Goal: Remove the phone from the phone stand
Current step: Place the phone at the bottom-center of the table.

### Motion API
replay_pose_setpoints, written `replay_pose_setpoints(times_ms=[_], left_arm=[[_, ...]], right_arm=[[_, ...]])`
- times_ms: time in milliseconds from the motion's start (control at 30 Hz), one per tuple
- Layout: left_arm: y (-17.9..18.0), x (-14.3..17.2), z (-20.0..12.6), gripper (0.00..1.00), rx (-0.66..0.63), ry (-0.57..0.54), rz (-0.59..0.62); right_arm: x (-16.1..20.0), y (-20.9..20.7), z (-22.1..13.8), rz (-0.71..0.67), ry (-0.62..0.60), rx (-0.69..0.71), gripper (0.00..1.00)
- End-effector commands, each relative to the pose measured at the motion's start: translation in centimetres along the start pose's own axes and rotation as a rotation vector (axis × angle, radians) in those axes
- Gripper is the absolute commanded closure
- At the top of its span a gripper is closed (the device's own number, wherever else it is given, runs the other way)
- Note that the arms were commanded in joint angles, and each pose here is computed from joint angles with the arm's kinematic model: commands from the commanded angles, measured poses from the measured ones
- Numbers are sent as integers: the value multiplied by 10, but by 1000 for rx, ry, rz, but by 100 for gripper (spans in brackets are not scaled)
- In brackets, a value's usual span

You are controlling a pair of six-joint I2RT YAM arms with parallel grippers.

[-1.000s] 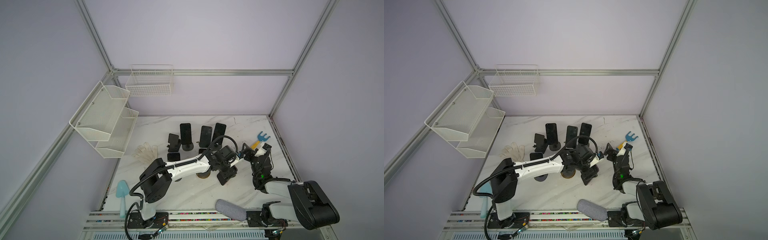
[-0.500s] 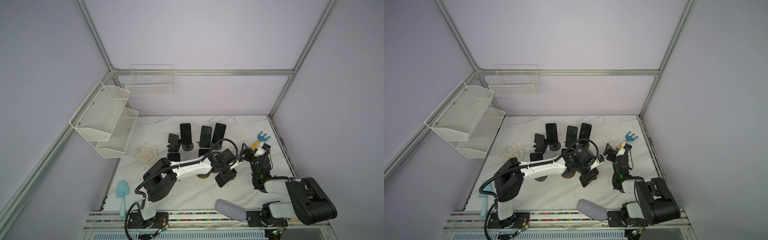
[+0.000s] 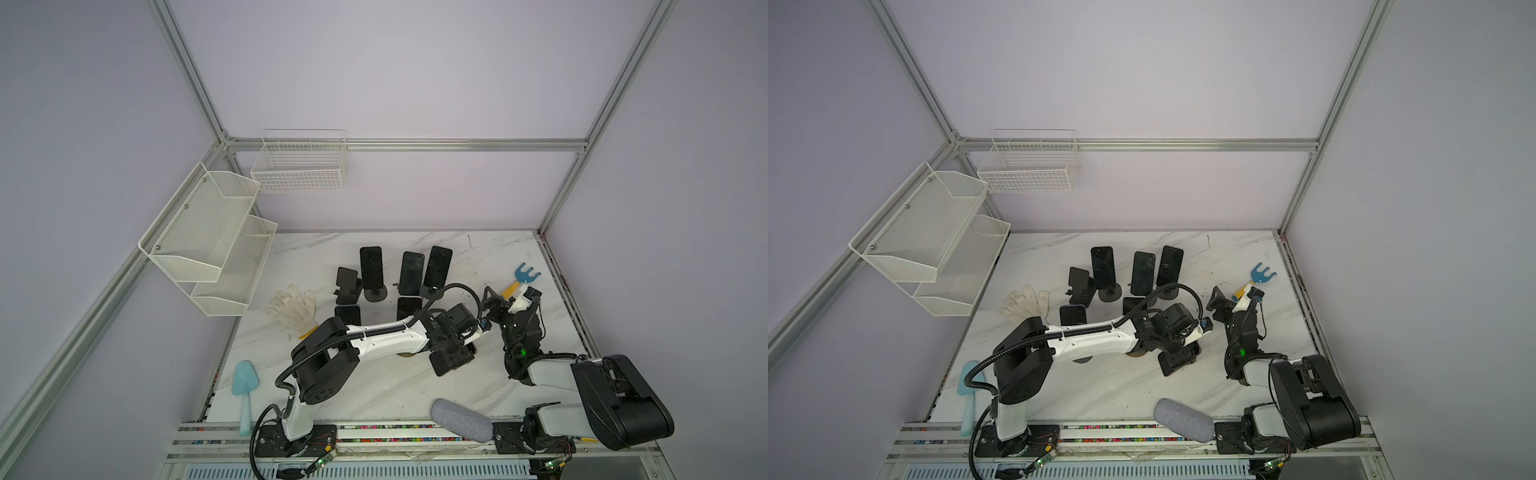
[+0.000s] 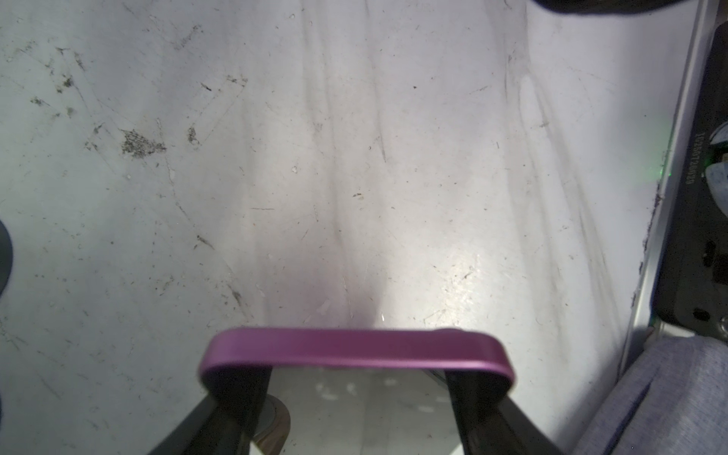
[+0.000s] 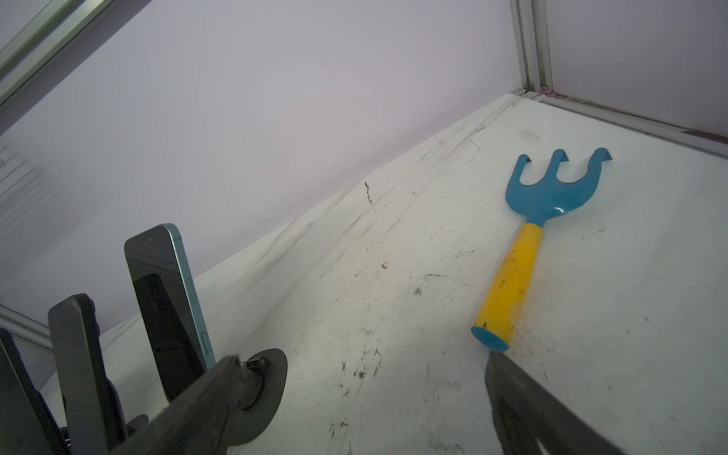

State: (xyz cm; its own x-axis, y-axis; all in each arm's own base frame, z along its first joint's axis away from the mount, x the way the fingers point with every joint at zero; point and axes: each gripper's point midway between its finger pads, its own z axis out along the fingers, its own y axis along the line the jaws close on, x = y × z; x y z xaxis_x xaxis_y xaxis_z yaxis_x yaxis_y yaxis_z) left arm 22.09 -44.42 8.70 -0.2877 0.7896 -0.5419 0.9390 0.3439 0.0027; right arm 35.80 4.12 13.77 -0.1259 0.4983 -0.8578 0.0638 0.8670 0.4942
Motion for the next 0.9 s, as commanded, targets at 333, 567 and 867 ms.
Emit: replay_pose_setpoints(times_ms=[333, 567, 867], left_arm=[[-5, 40, 22, 37, 40, 132, 42], [-8, 41, 31, 37, 58, 133, 32], [-8, 49, 39, 37, 54, 151, 7]], right_arm=[[-9, 8, 5, 8, -22, -23, 3], [-7, 9, 5, 3, -12, -29, 3], [-8, 8, 7, 5, -12, -18, 3]])
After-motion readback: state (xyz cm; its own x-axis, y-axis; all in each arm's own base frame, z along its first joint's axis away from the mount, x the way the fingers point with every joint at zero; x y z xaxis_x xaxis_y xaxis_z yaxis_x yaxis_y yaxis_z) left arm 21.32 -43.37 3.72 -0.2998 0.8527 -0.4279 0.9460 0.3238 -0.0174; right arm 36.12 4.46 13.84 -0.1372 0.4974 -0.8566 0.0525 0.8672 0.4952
